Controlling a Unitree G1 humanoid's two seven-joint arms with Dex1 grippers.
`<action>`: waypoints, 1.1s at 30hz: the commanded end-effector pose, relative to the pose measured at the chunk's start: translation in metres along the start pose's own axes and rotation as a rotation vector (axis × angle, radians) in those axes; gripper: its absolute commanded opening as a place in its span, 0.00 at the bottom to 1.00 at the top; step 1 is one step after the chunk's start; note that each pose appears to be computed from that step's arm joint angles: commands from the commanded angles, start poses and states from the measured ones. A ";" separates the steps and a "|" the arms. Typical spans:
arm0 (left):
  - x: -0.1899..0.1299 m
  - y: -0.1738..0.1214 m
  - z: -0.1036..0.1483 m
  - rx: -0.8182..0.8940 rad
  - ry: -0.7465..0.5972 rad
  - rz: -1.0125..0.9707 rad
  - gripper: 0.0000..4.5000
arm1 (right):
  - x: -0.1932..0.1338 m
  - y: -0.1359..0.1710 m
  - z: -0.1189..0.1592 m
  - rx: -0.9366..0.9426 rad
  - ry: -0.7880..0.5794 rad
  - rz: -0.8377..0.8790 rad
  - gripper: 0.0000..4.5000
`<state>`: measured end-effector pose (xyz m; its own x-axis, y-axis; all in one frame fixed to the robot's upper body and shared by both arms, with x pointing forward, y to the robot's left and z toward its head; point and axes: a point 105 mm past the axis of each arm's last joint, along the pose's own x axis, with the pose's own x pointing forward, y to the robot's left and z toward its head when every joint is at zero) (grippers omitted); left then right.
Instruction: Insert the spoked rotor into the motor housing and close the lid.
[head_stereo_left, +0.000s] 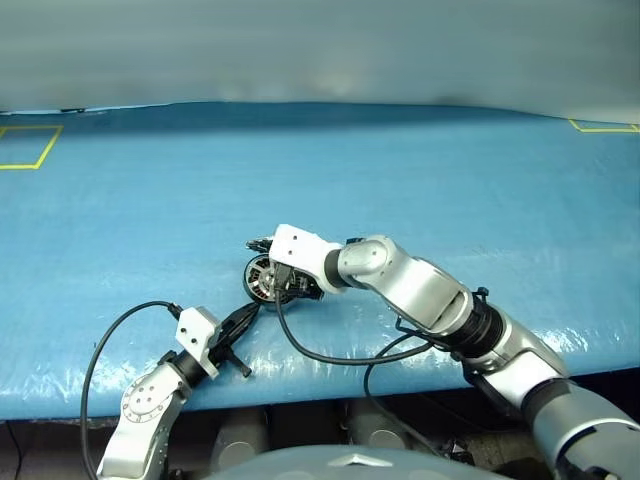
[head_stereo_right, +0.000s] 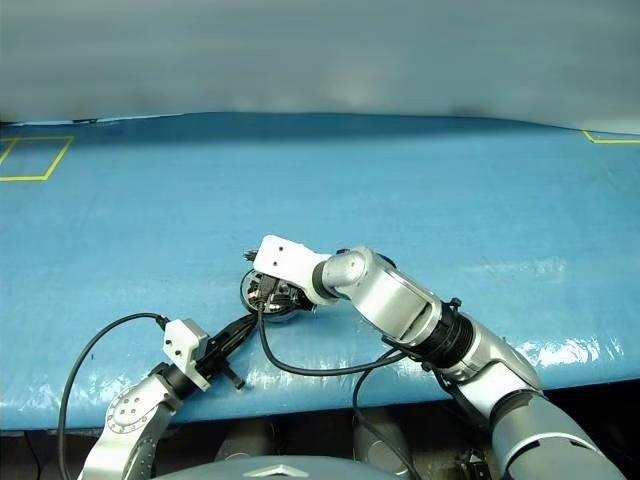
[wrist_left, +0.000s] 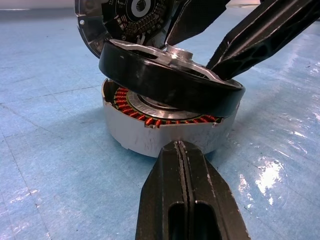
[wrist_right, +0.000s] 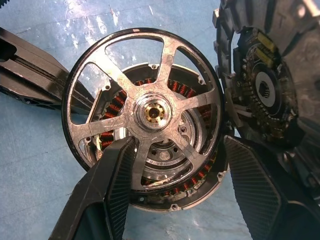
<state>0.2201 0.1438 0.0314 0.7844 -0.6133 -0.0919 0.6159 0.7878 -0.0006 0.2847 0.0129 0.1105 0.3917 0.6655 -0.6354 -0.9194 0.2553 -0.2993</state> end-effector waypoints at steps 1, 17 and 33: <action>0.002 -0.002 0.003 0.013 -0.010 -0.005 0.00 | -0.002 0.004 0.009 -0.038 -0.049 0.021 0.66; 0.003 -0.001 0.001 0.008 -0.006 0.012 0.00 | 0.001 0.011 0.005 -0.098 -0.056 0.088 0.46; 0.003 0.000 -0.001 0.008 -0.002 0.011 0.00 | -0.007 0.003 0.008 -0.099 -0.043 0.020 0.23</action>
<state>0.2214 0.1424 0.0274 0.7919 -0.6017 -0.1041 0.6049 0.7963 -0.0005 0.2799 0.0122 0.1088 0.3488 0.6852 -0.6394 -0.9305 0.1718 -0.3235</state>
